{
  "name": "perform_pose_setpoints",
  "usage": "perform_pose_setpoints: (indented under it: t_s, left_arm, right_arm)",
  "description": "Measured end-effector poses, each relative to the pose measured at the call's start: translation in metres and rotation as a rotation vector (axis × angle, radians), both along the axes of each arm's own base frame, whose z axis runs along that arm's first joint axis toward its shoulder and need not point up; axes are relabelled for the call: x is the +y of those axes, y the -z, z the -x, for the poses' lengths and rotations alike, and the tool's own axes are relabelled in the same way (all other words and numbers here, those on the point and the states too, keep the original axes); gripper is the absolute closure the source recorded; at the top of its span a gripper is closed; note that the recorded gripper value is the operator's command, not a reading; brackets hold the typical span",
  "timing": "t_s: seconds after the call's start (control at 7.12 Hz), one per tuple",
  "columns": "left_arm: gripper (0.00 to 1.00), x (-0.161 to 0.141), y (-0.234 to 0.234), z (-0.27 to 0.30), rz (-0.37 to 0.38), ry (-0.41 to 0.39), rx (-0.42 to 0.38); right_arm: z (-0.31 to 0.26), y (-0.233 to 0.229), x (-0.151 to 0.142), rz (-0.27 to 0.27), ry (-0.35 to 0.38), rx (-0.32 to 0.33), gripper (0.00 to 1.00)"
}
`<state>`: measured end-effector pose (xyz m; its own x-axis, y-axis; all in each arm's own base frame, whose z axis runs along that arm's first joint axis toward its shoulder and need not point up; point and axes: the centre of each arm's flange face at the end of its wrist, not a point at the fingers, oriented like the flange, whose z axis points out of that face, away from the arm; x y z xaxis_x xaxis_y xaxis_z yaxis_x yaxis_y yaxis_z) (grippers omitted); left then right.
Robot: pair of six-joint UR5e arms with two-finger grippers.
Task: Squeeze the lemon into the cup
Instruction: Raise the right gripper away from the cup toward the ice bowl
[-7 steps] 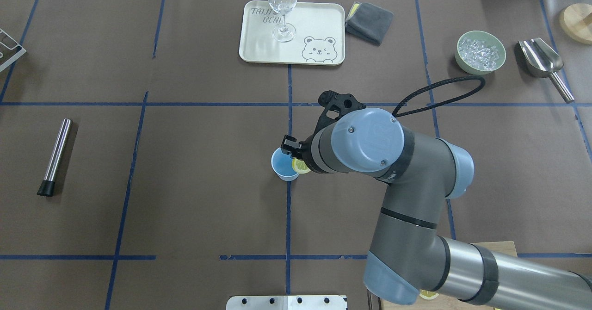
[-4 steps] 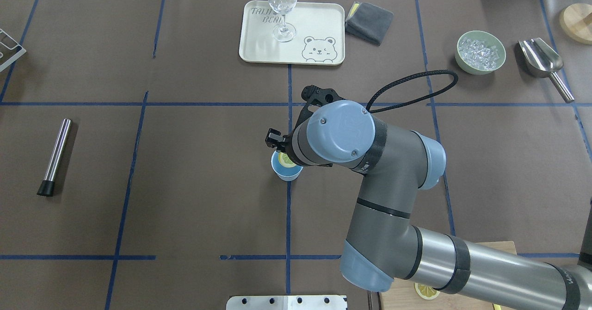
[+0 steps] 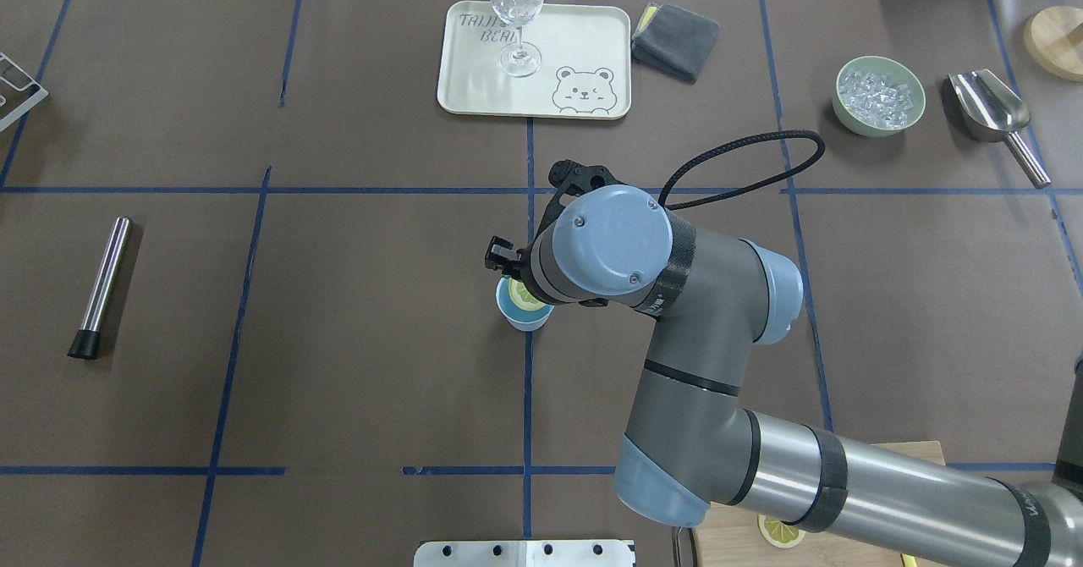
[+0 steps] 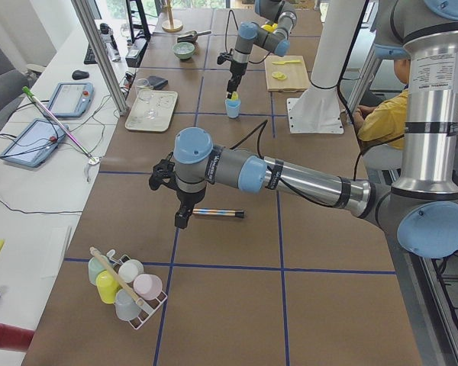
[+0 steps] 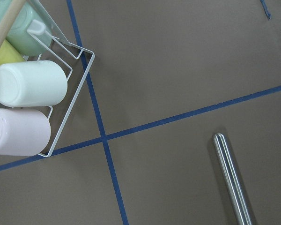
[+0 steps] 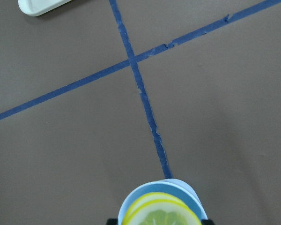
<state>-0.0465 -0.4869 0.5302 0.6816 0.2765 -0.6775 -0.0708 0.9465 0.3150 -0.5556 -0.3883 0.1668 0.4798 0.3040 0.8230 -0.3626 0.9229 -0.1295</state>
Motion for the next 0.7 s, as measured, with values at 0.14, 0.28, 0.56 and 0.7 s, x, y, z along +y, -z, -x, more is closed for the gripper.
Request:
perform_pose_setpoints:
  t_s: [0.14,0.28,0.56,0.7]
  left_arm:
    - [0.00,0.001,-0.001,0.000,0.003,-0.001,0.000]
    - [0.00,0.001,-0.002,-0.001,0.003,-0.001,0.000]
    - [0.00,-0.005,-0.006,-0.020,-0.001,-0.045,0.015]
    - [0.00,-0.014,-0.013,-0.056,-0.012,-0.109,0.039]
  right_arm:
    - [0.002,-0.003,0.000,0.005,0.006,0.005,0.14]
    - [0.003,-0.003,0.000,0.010,0.013,0.005,0.13]
    - [-0.012,-0.001,-0.004,0.026,0.043,-0.027,0.00]
    - [-0.041,-0.014,-0.016,0.050,0.062,-0.044,0.00]
